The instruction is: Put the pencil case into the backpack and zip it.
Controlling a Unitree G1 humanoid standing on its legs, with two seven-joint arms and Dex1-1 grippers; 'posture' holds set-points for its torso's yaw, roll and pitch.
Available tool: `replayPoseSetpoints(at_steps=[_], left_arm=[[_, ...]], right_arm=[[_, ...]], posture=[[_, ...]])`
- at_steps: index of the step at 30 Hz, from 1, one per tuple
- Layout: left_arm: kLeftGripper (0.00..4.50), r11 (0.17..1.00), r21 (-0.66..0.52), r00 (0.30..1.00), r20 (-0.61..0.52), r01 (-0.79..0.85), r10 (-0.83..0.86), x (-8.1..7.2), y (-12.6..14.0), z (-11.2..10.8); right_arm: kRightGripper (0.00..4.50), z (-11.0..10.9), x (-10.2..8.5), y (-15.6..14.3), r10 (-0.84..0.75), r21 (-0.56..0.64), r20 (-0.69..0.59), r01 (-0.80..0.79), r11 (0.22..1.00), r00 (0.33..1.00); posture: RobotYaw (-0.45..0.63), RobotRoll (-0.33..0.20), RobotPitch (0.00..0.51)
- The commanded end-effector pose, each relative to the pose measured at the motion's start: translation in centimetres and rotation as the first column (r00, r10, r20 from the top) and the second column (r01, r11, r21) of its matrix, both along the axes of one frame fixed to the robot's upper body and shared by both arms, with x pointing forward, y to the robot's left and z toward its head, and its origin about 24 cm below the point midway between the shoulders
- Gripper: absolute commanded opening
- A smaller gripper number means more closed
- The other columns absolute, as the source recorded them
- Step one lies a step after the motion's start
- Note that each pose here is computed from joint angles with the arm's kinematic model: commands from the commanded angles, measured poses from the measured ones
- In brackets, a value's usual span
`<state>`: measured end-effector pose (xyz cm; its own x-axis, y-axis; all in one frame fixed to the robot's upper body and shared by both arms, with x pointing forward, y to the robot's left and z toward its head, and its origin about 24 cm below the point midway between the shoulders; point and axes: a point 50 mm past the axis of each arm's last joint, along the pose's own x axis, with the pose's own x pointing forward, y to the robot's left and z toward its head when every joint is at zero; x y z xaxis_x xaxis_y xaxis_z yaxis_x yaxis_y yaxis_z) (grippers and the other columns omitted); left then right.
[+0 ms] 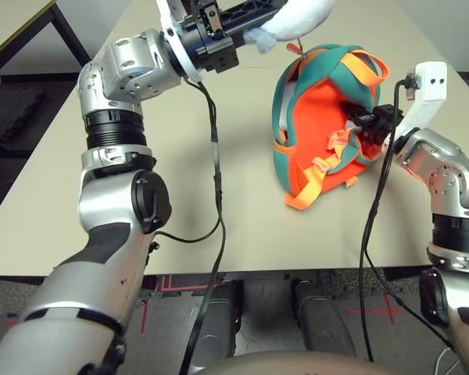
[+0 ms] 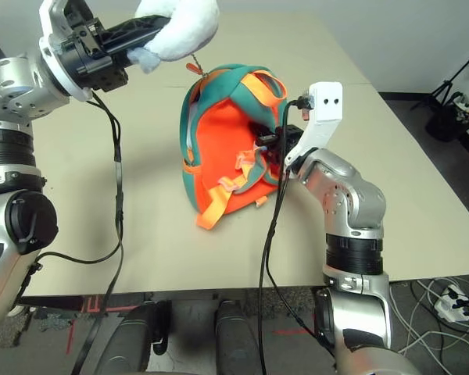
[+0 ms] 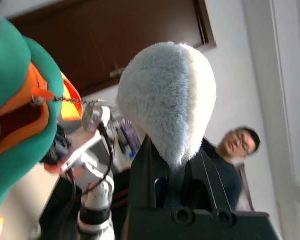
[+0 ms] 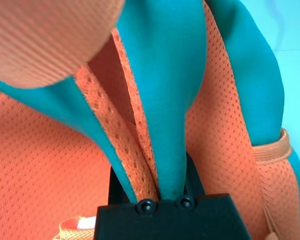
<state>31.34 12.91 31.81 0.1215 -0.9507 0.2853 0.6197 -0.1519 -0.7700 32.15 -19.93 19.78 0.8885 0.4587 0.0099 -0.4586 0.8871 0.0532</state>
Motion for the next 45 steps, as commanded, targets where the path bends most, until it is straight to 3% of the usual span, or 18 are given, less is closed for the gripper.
replayPoseSetpoints(at_steps=[1, 3, 5, 9, 13, 17, 20, 24, 28, 33, 36, 39, 45], left_arm=[[0.13, 0.966, 0.042, 0.965, 0.053, 0.256, -0.258, -3.5, 1.8, -4.2], [0.13, 0.922, 0.082, 0.925, 0.006, 0.379, -0.38, -6.0, 3.3, -6.3], [0.13, 0.888, 0.061, 0.888, -0.088, 0.457, -0.451, -7.6, 4.6, -7.8], [0.13, 0.895, -0.007, 0.878, -0.19, 0.446, -0.439, -8.0, 5.7, -9.8], [0.13, 0.942, -0.048, 0.922, -0.196, 0.332, -0.335, -6.6, 5.8, -10.9], [0.13, 0.998, -0.043, 0.979, -0.196, 0.048, -0.055, -3.6, 4.5, -12.3], [0.13, 0.975, 0.012, 0.925, -0.316, -0.22, 0.212, -2.1, 3.0, -14.9], [0.13, 0.949, 0.082, 0.847, -0.431, -0.306, 0.311, -3.0, 1.4, -17.6], [0.13, 0.96, 0.056, 0.866, -0.42, -0.275, 0.272, -3.7, -0.1, -17.3], [0.13, 0.995, -0.092, 0.973, -0.229, -0.042, 0.02, -5.1, -0.9, -14.8], [0.13, 0.977, -0.027, 0.963, -0.163, 0.211, -0.212, -7.8, 0.5, -15.1], [0.13, 0.925, 0.071, 0.902, -0.261, 0.373, -0.343, -10.7, 2.8, -16.2], [0.13, 0.918, 0.176, 0.865, -0.435, 0.355, -0.251, -12.2, 4.6, -18.6]], right_arm=[[0.11, -2.8, -0.4, -1.6, -0.095, -0.052, -0.114, 0.089, 0.995, 0.989], [0.11, -3.0, -0.4, -1.5, -0.094, -0.051, -0.117, 0.089, 0.995, 0.989], [0.11, -3.1, -0.4, -1.3, -0.089, -0.051, -0.121, 0.083, 0.995, 0.989], [0.11, -3.2, -0.2, -1.0, -0.078, -0.05, -0.125, 0.072, 0.996, 0.989], [0.11, -3.3, 0.0, -1.0, -0.075, -0.051, -0.127, 0.069, 0.996, 0.989], [0.11, -3.3, 0.2, -1.0, -0.079, -0.073, -0.119, 0.071, 0.995, 0.99], [0.11, -3.4, 0.4, -0.7, -0.079, -0.061, -0.119, 0.072, 0.996, 0.99], [0.11, -3.6, 0.4, -0.5, -0.079, -0.059, -0.12, 0.073, 0.996, 0.99], [0.11, -3.6, 0.4, -0.4, -0.08, -0.06, -0.12, 0.073, 0.996, 0.99], [0.11, -3.5, 0.4, -0.6, -0.086, -0.063, -0.12, 0.079, 0.995, 0.989], [0.11, -3.5, 0.4, -0.5, -0.086, -0.065, -0.12, 0.078, 0.995, 0.989], [0.11, -3.6, 0.5, -0.5, -0.084, -0.066, -0.122, 0.076, 0.995, 0.989], [0.11, -3.7, 0.6, -0.4, -0.074, -0.065, -0.125, 0.066, 0.996, 0.989]], posture=[[0.06, 0.0, 0.195], [0.07, 0.0, 0.199], [0.07, 0.0, 0.201], [0.08, 0.0, 0.204], [0.09, 0.0, 0.206], [0.09, 0.0, 0.206], [0.08, 0.0, 0.207], [0.07, 0.0, 0.209], [0.07, 0.0, 0.21], [0.06, 0.0, 0.211], [0.06, 0.0, 0.211], [0.07, 0.0, 0.214], [0.08, 0.0, 0.217]])
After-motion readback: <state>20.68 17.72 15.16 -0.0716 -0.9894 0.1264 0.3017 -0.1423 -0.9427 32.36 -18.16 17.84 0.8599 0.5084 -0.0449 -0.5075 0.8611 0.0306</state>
